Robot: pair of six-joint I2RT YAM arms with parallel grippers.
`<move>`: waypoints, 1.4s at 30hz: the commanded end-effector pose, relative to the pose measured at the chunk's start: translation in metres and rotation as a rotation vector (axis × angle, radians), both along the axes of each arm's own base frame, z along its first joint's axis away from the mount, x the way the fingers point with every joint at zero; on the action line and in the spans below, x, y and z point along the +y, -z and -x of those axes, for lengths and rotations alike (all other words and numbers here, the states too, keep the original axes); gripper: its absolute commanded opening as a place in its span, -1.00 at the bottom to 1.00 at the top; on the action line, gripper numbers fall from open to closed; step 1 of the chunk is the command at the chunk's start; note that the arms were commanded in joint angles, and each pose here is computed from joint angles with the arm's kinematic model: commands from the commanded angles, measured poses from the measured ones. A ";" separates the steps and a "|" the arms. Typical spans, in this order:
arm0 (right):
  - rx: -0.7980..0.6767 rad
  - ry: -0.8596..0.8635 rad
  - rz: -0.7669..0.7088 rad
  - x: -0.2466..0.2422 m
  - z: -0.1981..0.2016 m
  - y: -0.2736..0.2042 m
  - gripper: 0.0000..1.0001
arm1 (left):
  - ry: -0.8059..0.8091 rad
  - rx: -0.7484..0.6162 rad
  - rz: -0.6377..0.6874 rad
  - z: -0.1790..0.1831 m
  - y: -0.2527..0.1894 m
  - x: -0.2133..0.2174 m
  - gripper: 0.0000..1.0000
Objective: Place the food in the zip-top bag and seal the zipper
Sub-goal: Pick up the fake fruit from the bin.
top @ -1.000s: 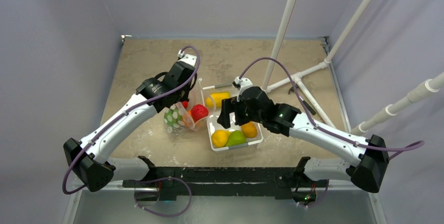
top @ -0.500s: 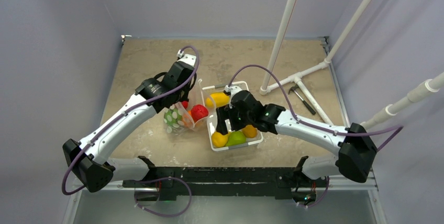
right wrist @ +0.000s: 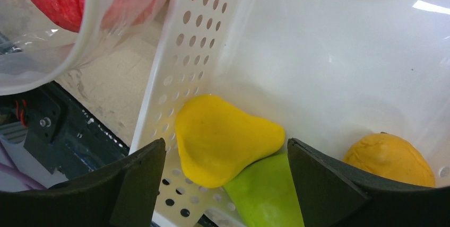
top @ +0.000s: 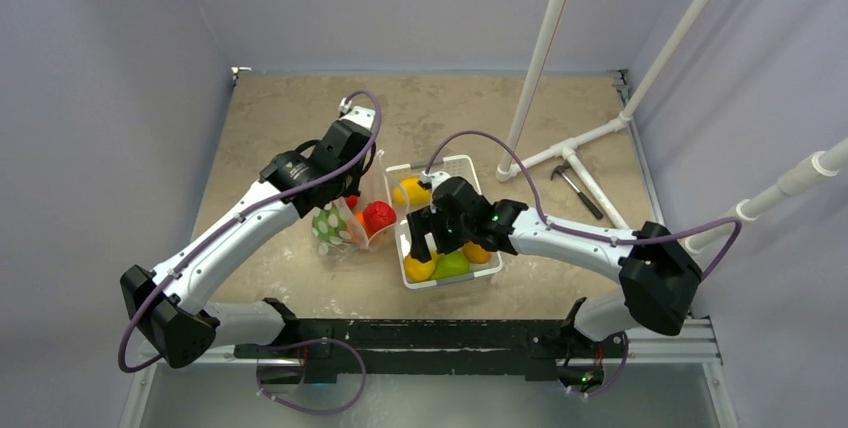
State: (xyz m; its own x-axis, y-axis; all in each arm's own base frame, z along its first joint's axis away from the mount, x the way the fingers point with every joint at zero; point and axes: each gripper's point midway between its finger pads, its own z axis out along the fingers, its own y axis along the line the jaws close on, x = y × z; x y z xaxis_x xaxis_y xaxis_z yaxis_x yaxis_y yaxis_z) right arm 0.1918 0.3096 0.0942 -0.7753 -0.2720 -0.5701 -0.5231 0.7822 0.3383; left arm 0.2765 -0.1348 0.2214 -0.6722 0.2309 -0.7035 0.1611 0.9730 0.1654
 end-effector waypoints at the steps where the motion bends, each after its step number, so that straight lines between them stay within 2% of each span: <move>1: -0.009 -0.029 -0.003 0.005 -0.001 0.007 0.73 | -0.012 -0.030 0.020 0.000 -0.006 0.002 -1.00; 24: 0.065 -0.106 0.051 0.010 0.013 0.042 0.72 | -0.021 -0.044 0.021 0.002 -0.009 0.006 -1.00; 26: 0.067 -0.103 0.058 0.010 0.013 0.045 0.62 | -0.021 -0.043 0.020 0.003 -0.009 0.006 -1.00; 34: 0.017 -0.058 0.048 0.010 0.002 0.023 -0.13 | -0.019 -0.046 0.020 0.002 -0.010 0.006 -1.00; 42: -0.031 0.003 0.019 0.007 -0.007 -0.015 -0.43 | -0.018 -0.047 0.025 0.002 -0.012 0.004 -1.00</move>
